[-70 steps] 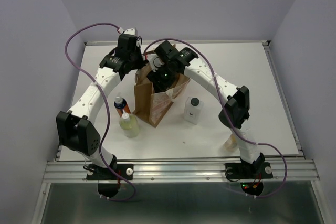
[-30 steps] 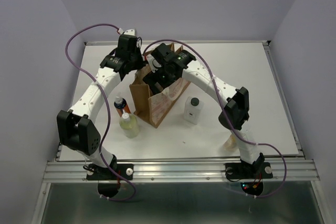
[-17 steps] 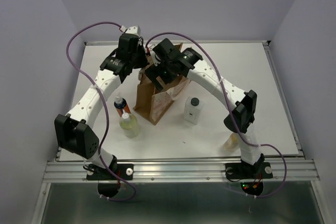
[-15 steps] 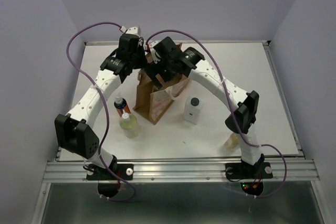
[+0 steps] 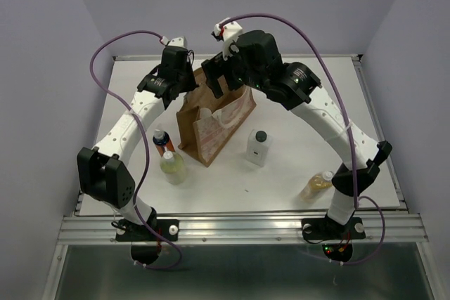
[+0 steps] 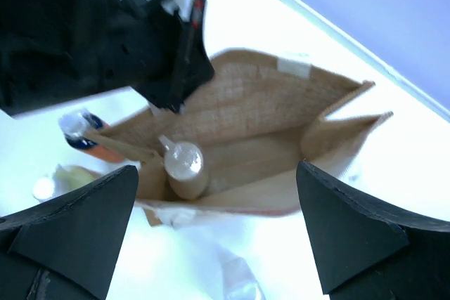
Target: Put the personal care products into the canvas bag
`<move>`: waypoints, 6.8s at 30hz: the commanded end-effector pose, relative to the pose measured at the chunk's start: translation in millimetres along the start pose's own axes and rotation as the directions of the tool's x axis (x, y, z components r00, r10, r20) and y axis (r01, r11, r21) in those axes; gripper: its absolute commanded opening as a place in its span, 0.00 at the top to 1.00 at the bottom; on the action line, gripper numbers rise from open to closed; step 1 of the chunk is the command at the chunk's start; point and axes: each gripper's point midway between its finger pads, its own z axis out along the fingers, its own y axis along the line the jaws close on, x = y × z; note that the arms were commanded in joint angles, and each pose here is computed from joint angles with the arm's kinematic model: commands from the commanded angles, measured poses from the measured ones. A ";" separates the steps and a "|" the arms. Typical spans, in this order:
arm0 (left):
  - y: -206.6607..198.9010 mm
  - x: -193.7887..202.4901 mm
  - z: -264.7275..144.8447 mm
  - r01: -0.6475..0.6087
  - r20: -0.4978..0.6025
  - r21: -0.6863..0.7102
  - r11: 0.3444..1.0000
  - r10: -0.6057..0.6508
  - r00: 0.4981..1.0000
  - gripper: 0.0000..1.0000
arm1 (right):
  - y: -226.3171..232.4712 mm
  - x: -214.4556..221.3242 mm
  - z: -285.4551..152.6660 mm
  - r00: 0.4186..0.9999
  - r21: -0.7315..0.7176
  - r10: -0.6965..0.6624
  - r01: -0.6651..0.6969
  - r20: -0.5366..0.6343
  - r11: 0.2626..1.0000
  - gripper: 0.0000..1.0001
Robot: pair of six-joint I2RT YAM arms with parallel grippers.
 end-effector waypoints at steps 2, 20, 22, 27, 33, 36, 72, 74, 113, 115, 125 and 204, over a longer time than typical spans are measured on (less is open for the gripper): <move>6.6 0.2 -0.3 0.003 0.008 -0.032 0.999 -0.003 1.000 1.00 | -27.0 20.8 -33.0 0.996 0.145 0.083 -0.080 -0.020 0.986 0.00; 5.8 -2.0 0.0 -0.010 0.018 -0.026 1.000 0.010 1.000 1.00 | -37.3 194.1 -134.3 0.897 0.221 0.215 -0.136 -0.387 0.966 0.00; 5.8 -0.9 1.1 -0.010 0.016 -0.025 1.000 0.010 1.000 1.00 | -37.1 202.3 -119.5 0.904 0.191 0.148 -0.076 -0.400 0.979 0.00; 7.6 0.5 2.1 -0.013 0.011 -0.034 0.999 0.013 1.000 1.00 | -42.3 228.5 -84.4 0.879 0.136 0.079 -0.017 -0.471 0.991 0.00; 7.5 1.5 2.2 -0.016 0.010 -0.031 0.999 0.016 1.000 1.00 | -59.4 252.9 -55.7 0.847 0.079 0.059 -0.020 -0.528 0.997 0.00; 7.6 2.1 3.0 -0.017 0.007 -0.032 0.999 0.017 1.000 1.00 | -53.1 261.4 -45.4 0.844 -0.001 0.006 -0.008 -0.536 1.000 0.00; 7.3 -0.5 -1.3 0.000 0.021 -0.029 1.000 0.001 1.000 1.00 | -9.0 -4.7 -122.2 0.996 -0.294 0.077 -0.060 0.046 0.954 0.99; 6.7 1.1 -0.6 0.000 0.017 -0.024 1.000 0.001 1.000 1.00 | -13.4 -14.5 -112.6 0.995 -0.271 0.077 -0.058 0.061 0.961 0.99; 0.3 -4.4 -8.0 0.008 0.036 0.014 1.000 -0.008 0.999 1.00 | -30.6 107.0 102.0 0.948 -0.097 0.041 -0.076 -0.316 0.992 0.99; 0.4 -5.1 -7.6 0.009 0.038 0.014 1.000 -0.010 0.999 1.00 | -31.0 122.4 103.5 0.930 -0.087 0.043 -0.080 -0.364 0.993 0.99; 0.1 -5.3 -5.5 0.006 0.038 0.011 1.000 -0.007 0.999 1.00 | -1.8 172.4 95.6 0.854 -0.195 0.002 -0.122 -0.521 0.973 0.99; 11.0 -0.6 -8.0 0.034 0.057 -0.032 0.999 -0.032 0.998 1.00 | -85.3 167.1 -199.3 0.632 0.597 0.775 -0.622 0.002 0.506 0.00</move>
